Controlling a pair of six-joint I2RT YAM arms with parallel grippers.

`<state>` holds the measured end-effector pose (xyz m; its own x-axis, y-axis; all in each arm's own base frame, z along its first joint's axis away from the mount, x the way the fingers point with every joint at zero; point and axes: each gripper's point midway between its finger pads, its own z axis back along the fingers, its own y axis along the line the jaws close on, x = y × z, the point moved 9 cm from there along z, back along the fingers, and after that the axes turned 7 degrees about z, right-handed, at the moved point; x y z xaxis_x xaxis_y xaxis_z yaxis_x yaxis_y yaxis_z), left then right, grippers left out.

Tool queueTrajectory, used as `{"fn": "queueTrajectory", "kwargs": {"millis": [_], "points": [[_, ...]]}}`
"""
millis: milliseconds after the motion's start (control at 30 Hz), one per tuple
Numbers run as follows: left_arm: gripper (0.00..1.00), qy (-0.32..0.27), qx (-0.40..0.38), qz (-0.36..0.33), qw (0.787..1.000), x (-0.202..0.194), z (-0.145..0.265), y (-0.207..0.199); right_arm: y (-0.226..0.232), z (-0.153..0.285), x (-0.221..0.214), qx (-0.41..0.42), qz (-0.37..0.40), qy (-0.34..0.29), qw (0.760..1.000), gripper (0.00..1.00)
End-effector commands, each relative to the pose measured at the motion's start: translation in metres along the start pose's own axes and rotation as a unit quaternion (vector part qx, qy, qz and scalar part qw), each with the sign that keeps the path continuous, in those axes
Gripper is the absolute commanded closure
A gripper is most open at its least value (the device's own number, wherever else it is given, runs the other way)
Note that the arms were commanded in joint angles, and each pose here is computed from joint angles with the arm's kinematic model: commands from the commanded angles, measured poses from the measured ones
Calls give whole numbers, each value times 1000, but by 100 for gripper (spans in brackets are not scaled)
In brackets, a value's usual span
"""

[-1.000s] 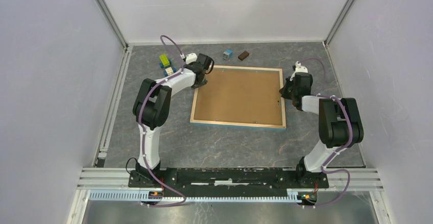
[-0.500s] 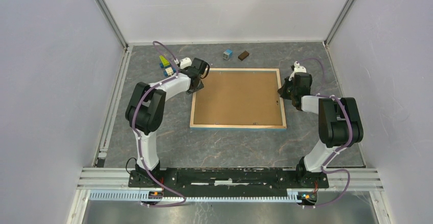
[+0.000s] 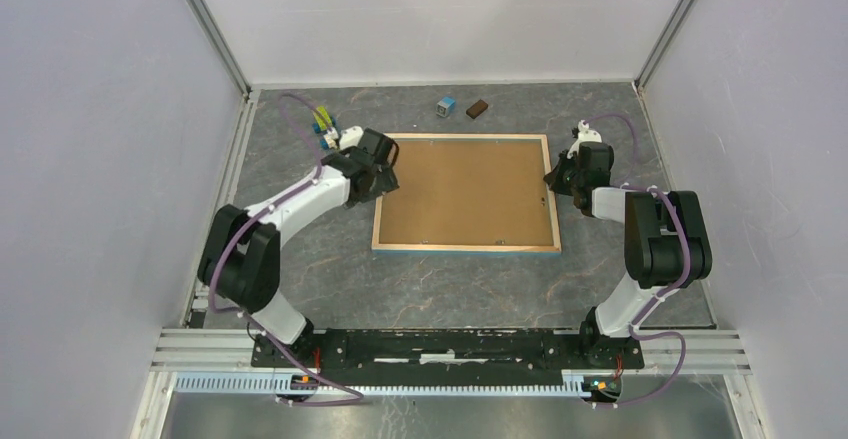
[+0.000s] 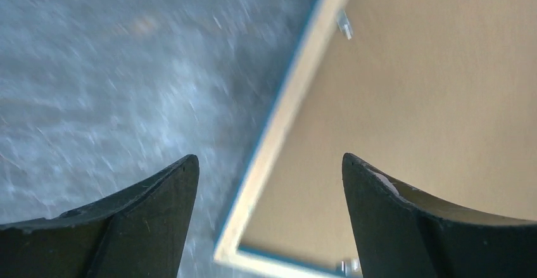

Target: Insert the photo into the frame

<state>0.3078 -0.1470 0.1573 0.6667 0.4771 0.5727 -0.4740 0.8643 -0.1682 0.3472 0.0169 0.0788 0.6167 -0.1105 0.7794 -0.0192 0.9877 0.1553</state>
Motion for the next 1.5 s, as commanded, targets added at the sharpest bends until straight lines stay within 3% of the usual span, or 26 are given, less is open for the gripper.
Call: {"fn": "queueTrajectory", "kwargs": {"millis": [0, 167, 300, 500, 633, 800, 1033, 1167, 1467], "points": [[10, 29, -81, -35, 996, -61, 49, -13, -11, 0, -30, -25, -16, 70, 997, 100], [6, 67, -172, -35, 982, -143, 82, -31, -11, 1, -31, -24, -19, 66, 997, 100], [6, 88, -188, -64, 976, -181, 86, -48, -9, 2, -34, -18, -24, 66, 997, 100], [5, 105, -180, -79, 975, -198, 74, -63, 0, 11, -37, -11, -36, 60, 997, 100], [4, 115, -156, -75, 978, -191, 58, -46, 16, 20, -44, -25, -14, 89, 996, 99], [3, 93, -122, -79, 985, -156, 47, -8, 40, 58, -87, -33, 24, 104, 994, 85], [3, 40, -117, -20, 992, -118, 40, 53, 75, 121, -104, 53, 120, 49, 990, 31], [2, 31, -140, 8, 990, -128, 38, 73, 73, 133, -71, 15, 159, -14, 987, 5], [1, 9, -198, 44, 979, -134, 40, 89, 134, 67, 63, 12, 231, -82, 969, 2]]}}
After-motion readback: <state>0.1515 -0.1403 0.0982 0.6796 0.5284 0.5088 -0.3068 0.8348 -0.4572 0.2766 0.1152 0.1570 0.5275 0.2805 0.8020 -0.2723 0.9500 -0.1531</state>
